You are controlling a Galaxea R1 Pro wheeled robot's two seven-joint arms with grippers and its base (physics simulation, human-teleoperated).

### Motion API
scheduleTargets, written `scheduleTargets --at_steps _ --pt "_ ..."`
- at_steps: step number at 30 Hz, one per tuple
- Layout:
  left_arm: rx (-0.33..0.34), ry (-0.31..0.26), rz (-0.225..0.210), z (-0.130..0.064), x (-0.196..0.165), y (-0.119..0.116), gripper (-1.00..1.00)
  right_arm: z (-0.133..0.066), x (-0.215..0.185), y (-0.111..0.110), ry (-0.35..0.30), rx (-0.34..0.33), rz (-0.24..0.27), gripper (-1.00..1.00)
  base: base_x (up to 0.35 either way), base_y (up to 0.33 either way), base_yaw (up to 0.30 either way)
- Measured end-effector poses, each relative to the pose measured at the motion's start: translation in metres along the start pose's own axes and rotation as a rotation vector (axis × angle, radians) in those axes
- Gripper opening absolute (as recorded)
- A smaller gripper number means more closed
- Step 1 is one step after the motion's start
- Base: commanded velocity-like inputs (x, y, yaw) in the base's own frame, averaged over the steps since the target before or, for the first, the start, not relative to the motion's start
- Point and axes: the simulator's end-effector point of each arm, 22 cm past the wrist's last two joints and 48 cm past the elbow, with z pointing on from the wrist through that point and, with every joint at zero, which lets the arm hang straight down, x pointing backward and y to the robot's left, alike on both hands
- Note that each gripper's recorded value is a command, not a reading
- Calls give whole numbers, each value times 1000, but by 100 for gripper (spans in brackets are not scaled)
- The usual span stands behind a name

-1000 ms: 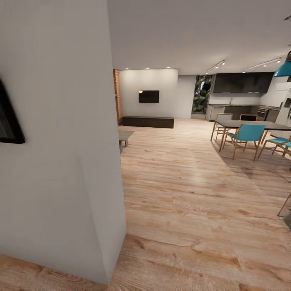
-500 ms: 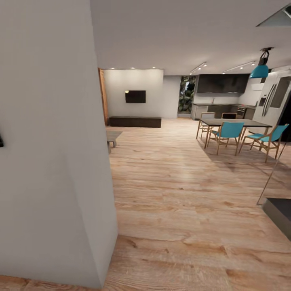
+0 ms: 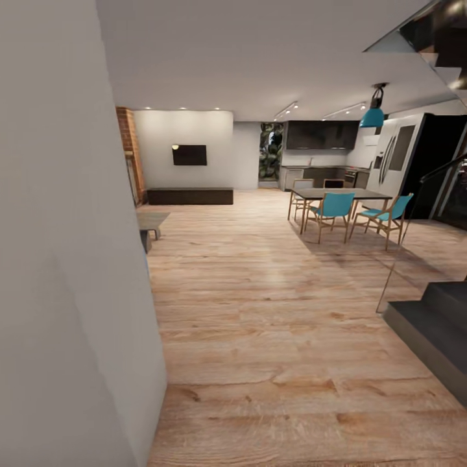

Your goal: Pick up the two gym shoes and the two sandals from the corridor floor and place them onto the hallstand (shoe rack) in the corridor, making sure they are on the rack and not on the floor. Arrange them so the two gym shoes are next to each other and the two sandals are next to each other.

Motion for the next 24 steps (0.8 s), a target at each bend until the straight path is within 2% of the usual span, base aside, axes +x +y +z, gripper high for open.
scheduleTargets --at_steps 24 --pt "1 2 1 0 1 -1 100 0 0 0 0 0 0 100 0 0 -274"
